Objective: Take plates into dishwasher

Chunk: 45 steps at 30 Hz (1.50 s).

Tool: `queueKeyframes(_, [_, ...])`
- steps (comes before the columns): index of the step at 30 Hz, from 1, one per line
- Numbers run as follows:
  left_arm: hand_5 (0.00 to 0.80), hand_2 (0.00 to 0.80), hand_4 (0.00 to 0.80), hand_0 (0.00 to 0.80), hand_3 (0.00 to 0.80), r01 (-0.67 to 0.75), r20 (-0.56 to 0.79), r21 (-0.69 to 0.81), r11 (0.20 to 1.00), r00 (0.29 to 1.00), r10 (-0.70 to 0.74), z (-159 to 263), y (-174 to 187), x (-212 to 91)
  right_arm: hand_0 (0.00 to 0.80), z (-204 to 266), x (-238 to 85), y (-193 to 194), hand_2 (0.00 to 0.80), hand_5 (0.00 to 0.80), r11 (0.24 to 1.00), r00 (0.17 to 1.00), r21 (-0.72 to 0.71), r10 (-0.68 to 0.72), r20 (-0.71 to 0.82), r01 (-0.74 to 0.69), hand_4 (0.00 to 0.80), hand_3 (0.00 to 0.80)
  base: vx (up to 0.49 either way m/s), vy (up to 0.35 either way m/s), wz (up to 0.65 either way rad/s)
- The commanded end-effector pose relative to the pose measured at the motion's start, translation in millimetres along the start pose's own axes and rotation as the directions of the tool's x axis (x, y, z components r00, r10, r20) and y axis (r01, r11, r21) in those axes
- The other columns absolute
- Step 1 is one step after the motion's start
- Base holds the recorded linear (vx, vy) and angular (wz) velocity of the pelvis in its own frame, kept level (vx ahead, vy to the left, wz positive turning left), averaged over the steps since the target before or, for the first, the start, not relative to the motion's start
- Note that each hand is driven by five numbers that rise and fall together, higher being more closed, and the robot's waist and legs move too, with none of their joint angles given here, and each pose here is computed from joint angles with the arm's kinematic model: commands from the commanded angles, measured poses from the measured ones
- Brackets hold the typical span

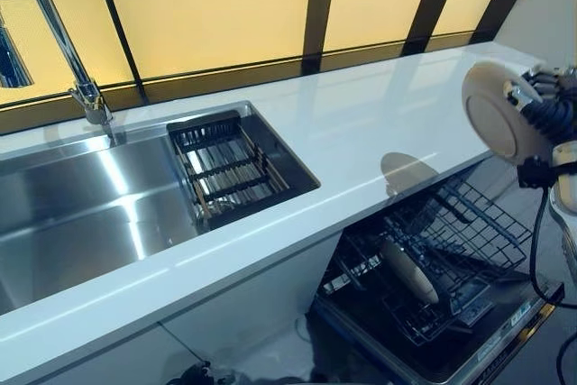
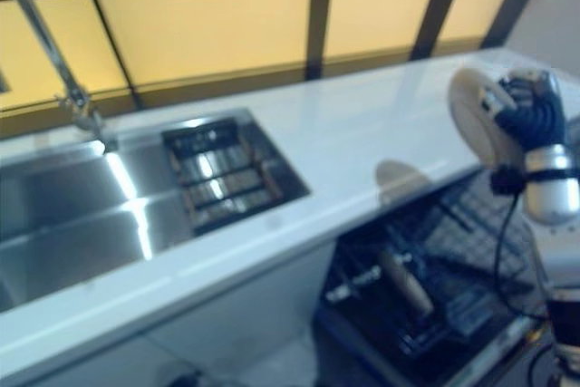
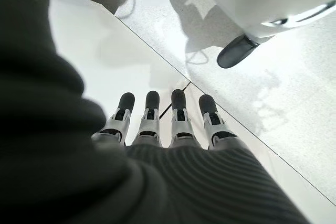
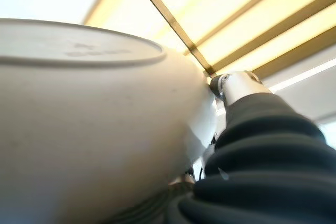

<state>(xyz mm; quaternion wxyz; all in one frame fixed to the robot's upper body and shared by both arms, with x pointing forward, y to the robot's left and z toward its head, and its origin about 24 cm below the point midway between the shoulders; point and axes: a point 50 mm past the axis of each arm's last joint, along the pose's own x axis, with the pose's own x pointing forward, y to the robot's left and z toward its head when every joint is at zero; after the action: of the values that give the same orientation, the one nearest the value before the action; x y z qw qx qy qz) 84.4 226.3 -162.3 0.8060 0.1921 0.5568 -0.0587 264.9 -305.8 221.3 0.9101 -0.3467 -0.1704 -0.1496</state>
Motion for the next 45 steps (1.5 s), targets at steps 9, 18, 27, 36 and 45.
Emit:
queueKeyframes(9, [0.0, 0.0, 0.0, 0.0, 0.0, -0.056, 0.045, -0.024, 0.998, 0.997, 0.057, 10.4, 23.1, 1.1, 0.8, -28.5, -30.1, -13.0, 0.8, 0.8, 0.998, 0.995, 0.005, 0.06, -0.075, -0.059, 0.8, 0.8, 0.005, -0.038, -0.05])
queueKeyframes(18, [0.0, 0.0, 0.0, 0.0, 0.0, -0.045, 0.075, -0.015, 0.999, 0.996, 0.046, 20.4, 22.2, 2.0, 0.8, -71.3, -53.7, 13.1, 0.8, 0.8, 0.991, 0.958, 0.052, 0.133, -0.256, -0.123, 0.8, 0.8, 0.0, -0.008, -0.02])
queueKeyframes(27, [0.0, 0.0, 0.0, 0.0, 0.0, -0.028, 0.085, 0.022, 0.999, 0.996, 0.026, 26.7, 20.8, 2.4, 0.8, -91.4, -55.6, 32.5, 0.8, 0.8, 0.991, 0.927, 0.065, 0.131, -0.35, -0.116, 0.8, 0.8, 0.0, 0.0, 0.0])
queueKeyframes(36, [0.0, 0.0, 0.0, 0.0, 0.0, -0.007, 0.112, 0.061, 0.998, 0.994, 0.0, 38.4, 18.4, 2.7, 0.8, -93.0, -42.2, 40.2, 0.8, 0.8, 0.999, 0.927, 0.023, 0.044, -0.374, -0.039, 0.8, 0.8, -0.003, -0.009, 0.04])
queueKeyframes(45, [0.0, 0.0, 0.0, 0.0, 0.0, 0.008, 0.132, 0.092, 0.996, 0.991, -0.02, 49.5, 16.5, 3.4, 0.8, -95.8, -21.8, 46.4, 0.8, 0.8, 0.999, 0.91, -0.038, -0.005, -0.414, -0.012, 0.8, 0.8, -0.006, -0.01, 0.05])
